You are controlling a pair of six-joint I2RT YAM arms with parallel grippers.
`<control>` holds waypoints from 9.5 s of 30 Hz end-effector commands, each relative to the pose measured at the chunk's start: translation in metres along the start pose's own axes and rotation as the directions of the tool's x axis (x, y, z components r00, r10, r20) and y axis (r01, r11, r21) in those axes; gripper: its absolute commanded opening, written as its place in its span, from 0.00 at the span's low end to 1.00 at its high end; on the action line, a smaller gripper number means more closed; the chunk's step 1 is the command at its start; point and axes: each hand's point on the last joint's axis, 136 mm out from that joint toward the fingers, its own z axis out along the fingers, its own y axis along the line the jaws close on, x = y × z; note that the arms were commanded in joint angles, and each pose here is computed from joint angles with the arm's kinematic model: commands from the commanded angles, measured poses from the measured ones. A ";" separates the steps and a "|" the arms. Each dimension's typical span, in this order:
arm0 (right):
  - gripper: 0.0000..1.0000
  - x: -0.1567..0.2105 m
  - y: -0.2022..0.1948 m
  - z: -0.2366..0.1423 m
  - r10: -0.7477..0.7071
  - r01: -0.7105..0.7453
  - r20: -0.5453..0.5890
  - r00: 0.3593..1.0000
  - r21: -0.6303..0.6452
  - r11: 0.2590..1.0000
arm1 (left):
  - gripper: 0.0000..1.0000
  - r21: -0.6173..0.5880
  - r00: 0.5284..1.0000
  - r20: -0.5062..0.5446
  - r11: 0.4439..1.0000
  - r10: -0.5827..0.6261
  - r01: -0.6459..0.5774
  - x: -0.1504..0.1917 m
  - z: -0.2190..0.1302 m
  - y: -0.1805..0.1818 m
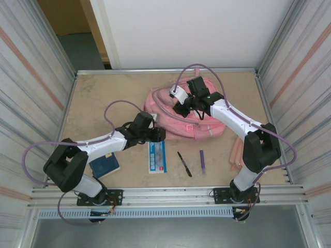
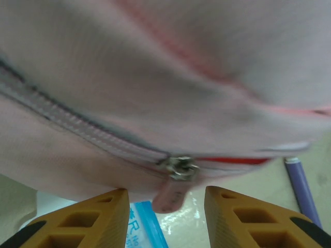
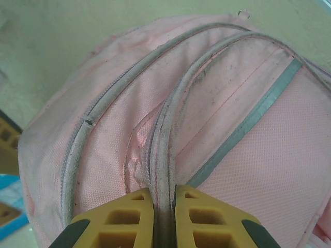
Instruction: Pack the student bag
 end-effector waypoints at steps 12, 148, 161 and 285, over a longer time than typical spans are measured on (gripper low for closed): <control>0.00 -0.036 0.020 -0.014 0.072 -0.058 0.113 0.991 -0.124 0.991 | 0.32 0.007 0.998 0.038 0.999 0.046 -0.046 -0.024 0.014 -0.010; 0.00 0.081 0.096 0.018 -0.741 0.738 0.004 0.672 0.082 0.670 | 0.00 0.072 0.974 0.042 0.971 0.224 -0.227 -0.026 -0.022 0.033; 0.25 0.078 0.019 0.001 -0.681 0.671 -0.007 0.732 0.175 0.720 | 0.00 -0.028 0.984 0.031 0.984 0.176 -0.175 -0.044 -0.011 0.069; 0.99 0.096 -0.009 -0.152 0.526 -0.686 0.454 0.719 0.346 0.640 | 0.79 0.022 0.948 0.010 0.948 -0.319 0.318 -0.015 -0.088 0.071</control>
